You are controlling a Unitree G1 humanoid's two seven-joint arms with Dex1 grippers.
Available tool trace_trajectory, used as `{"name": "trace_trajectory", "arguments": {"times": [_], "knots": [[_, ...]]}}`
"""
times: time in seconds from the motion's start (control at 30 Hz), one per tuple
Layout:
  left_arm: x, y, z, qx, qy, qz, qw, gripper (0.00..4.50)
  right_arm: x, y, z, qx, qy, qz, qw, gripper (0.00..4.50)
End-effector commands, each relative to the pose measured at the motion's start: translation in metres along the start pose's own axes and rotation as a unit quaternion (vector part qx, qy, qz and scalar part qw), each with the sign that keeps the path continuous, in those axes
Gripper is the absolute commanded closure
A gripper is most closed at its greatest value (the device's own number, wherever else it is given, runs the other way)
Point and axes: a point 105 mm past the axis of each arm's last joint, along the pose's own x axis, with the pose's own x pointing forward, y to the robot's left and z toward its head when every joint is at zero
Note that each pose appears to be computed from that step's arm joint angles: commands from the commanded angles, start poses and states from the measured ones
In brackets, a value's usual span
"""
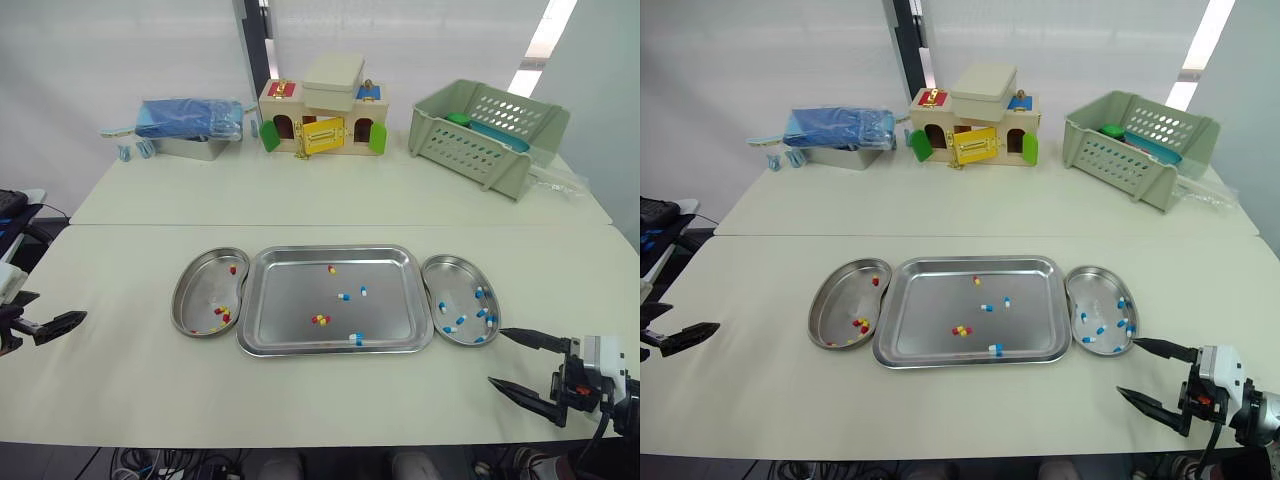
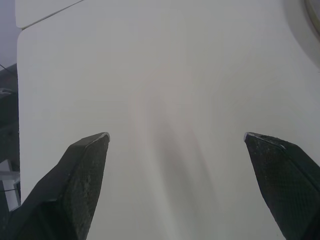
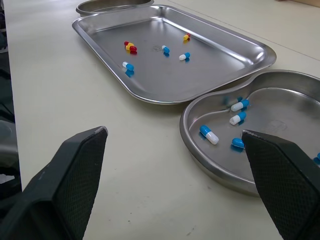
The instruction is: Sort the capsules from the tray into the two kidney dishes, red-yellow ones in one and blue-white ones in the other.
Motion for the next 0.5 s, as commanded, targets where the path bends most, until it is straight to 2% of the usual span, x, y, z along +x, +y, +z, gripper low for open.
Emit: {"name": "trace_trajectory", "arguments": {"times": [0.03, 0.1, 0.27, 0.5], "knots": [[-0.004, 0.004, 0.008, 0.009, -0.017, 0.007, 1.0, 0.03, -0.002, 0.0, 0.005, -0.018, -0.003, 0.004, 1.0, 0.0], [-0.002, 0.0, 0.011, 0.02, -0.026, -0.003, 0.999, 0.03, -0.001, 0.003, 0.007, -0.016, -0.006, 0.008, 1.0, 0.0], [0.005, -0.031, 0.033, 0.057, -0.07, -0.069, 0.994, 0.03, 0.013, 0.017, 0.022, -0.014, -0.034, 0.032, 0.999, 0.0], [0.021, -0.109, 0.063, 0.114, -0.116, -0.217, 0.963, 0.03, 0.042, 0.046, 0.04, -0.002, -0.089, 0.053, 0.995, 0.0]]}}
